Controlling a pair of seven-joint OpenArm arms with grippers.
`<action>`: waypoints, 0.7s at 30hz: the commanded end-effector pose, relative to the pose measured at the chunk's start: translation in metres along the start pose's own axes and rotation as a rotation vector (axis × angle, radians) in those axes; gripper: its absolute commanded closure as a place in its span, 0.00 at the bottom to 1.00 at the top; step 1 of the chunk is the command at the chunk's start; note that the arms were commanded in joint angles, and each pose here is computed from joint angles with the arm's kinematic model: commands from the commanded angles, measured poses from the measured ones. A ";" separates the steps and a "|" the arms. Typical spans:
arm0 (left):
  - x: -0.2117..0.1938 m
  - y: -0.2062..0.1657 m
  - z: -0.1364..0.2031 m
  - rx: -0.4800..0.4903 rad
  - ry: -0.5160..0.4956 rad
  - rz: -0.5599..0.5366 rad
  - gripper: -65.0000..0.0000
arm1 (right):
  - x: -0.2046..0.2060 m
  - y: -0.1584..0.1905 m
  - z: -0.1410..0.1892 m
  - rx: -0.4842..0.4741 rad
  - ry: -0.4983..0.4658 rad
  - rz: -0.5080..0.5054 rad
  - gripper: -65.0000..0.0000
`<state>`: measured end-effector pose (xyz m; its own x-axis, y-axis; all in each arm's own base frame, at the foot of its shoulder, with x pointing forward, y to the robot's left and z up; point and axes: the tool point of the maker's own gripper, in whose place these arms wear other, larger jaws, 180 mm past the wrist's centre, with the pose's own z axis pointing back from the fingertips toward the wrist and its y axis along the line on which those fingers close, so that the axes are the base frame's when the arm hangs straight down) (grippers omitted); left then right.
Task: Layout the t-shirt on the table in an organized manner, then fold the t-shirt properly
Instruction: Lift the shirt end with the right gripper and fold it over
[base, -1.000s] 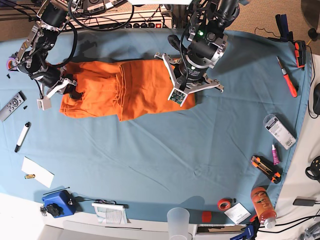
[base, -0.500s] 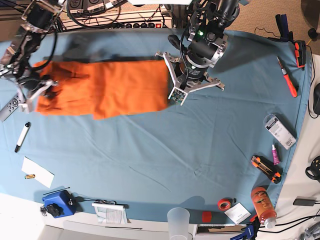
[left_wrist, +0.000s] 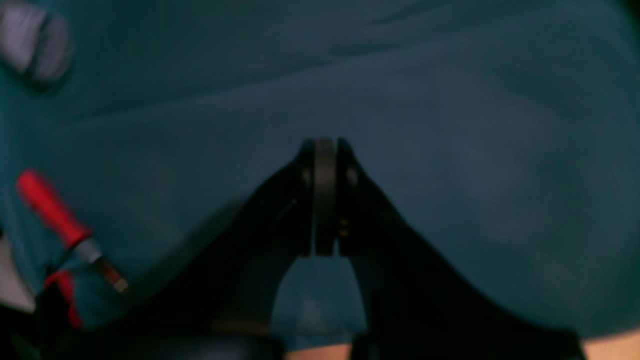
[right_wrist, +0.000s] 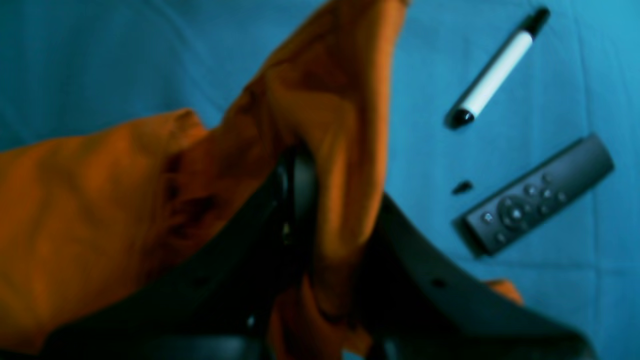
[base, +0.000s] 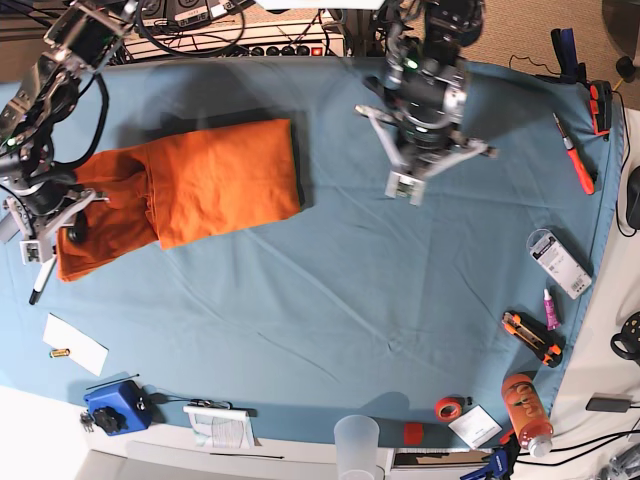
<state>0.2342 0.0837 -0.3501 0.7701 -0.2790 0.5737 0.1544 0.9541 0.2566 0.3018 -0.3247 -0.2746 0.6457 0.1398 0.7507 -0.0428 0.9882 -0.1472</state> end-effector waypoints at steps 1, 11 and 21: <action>0.007 0.013 0.001 0.026 -0.025 0.043 1.00 | 0.017 0.002 0.007 -0.003 -0.061 0.025 1.00; -0.020 0.077 -0.011 0.035 0.043 0.216 1.00 | 0.017 0.099 0.011 0.179 -0.082 0.160 1.00; -0.030 0.105 -0.011 0.091 0.057 0.287 1.00 | 0.022 0.175 0.026 0.283 -0.099 0.332 1.00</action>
<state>0.2286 0.1917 -0.3576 0.8293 0.0174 0.5585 -0.1246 0.9801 0.1544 0.2836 -0.1481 -0.2792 0.5252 0.4448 0.7255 -0.4503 0.8687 -0.2065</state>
